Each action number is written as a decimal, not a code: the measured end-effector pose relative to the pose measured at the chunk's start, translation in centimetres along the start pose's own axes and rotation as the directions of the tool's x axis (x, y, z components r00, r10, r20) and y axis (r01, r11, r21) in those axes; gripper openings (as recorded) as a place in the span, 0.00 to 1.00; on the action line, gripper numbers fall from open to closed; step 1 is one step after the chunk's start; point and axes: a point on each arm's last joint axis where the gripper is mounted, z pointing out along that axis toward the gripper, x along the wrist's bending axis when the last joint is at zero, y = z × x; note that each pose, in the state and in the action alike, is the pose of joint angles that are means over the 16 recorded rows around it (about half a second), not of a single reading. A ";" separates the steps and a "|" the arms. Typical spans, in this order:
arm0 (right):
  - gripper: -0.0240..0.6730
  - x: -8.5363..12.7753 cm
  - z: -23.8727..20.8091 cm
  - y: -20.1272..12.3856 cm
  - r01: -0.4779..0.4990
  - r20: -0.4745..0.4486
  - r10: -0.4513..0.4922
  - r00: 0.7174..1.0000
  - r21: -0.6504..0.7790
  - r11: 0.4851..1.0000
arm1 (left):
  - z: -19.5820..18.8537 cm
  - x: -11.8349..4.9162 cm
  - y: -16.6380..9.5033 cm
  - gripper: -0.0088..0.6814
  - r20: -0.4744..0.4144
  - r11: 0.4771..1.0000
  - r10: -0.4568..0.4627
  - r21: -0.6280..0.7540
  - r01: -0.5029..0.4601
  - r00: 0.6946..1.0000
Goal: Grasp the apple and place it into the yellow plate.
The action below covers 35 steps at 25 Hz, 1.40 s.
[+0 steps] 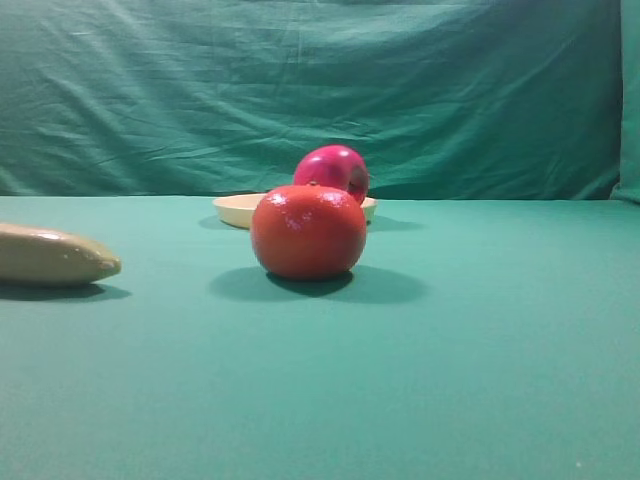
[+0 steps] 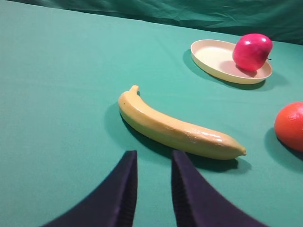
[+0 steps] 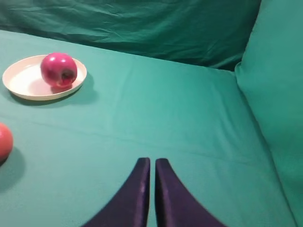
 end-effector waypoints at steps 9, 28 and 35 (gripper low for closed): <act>0.03 0.2 1.0 -4.5 -0.038 0.029 0.038 0.999 0.006 0.999 | 0.0 0.0 0.0 0.24 0.000 1.000 0.000 0.000 0.000 1.000; 0.03 0.4 1.4 -6.4 -0.064 0.028 0.062 0.998 0.062 0.996 | 0.0 0.0 0.0 0.24 0.000 1.000 0.000 0.000 0.000 1.000; 0.03 0.4 1.4 -6.4 -0.060 0.027 0.058 0.998 0.064 0.996 | 0.0 0.0 0.0 0.24 0.000 1.000 0.000 0.000 0.000 1.000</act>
